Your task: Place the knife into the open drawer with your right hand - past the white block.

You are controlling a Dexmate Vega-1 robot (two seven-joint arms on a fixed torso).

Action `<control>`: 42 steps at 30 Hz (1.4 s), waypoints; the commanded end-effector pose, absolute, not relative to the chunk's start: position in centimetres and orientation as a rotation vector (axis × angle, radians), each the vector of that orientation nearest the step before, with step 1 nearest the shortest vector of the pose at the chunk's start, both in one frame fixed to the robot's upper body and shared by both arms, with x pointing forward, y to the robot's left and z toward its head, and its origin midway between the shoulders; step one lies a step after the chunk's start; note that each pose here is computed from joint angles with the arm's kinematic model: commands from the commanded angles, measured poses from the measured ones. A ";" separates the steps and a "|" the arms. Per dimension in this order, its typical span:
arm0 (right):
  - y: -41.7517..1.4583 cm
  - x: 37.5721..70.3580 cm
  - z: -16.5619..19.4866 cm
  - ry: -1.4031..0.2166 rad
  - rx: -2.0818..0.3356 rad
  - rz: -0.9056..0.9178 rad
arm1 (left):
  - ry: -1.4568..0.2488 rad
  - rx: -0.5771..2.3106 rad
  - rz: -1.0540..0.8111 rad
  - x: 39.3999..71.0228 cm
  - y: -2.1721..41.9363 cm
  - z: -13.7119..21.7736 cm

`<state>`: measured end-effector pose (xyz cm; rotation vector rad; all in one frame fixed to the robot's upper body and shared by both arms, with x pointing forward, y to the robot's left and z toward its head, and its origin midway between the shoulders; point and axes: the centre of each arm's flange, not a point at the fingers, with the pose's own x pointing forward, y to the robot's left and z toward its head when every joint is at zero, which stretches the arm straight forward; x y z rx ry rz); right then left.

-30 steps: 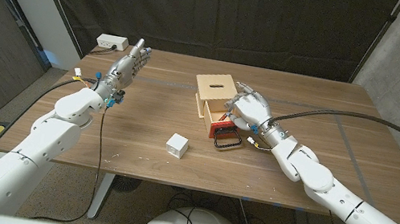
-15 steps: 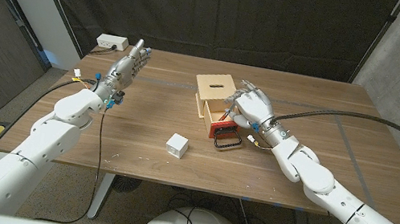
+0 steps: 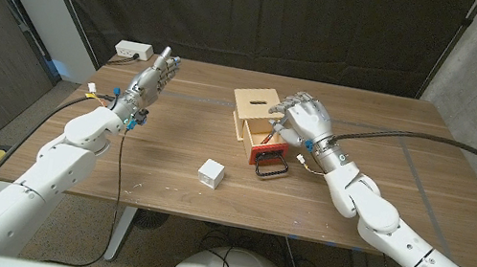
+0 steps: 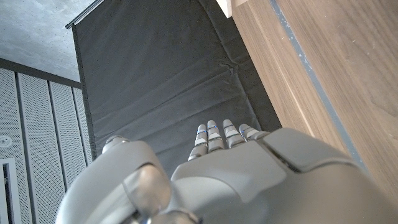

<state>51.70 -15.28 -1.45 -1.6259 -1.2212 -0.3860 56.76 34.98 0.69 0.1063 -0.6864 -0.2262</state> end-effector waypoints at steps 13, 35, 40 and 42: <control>-18.0 50.1 1.0 -1.061 -1.076 -0.327 | -0.699 0.119 -0.256 56.2 34.5 0.8; -23.6 51.5 1.8 -0.939 -0.554 -0.061 | -0.692 0.143 -0.273 56.0 33.1 1.1; -25.2 52.4 1.5 -0.906 -0.410 0.014 | -0.704 0.140 -0.265 55.8 32.7 1.2; -25.8 52.9 1.2 -0.891 -0.341 0.039 | -0.710 0.134 -0.264 55.9 32.6 1.2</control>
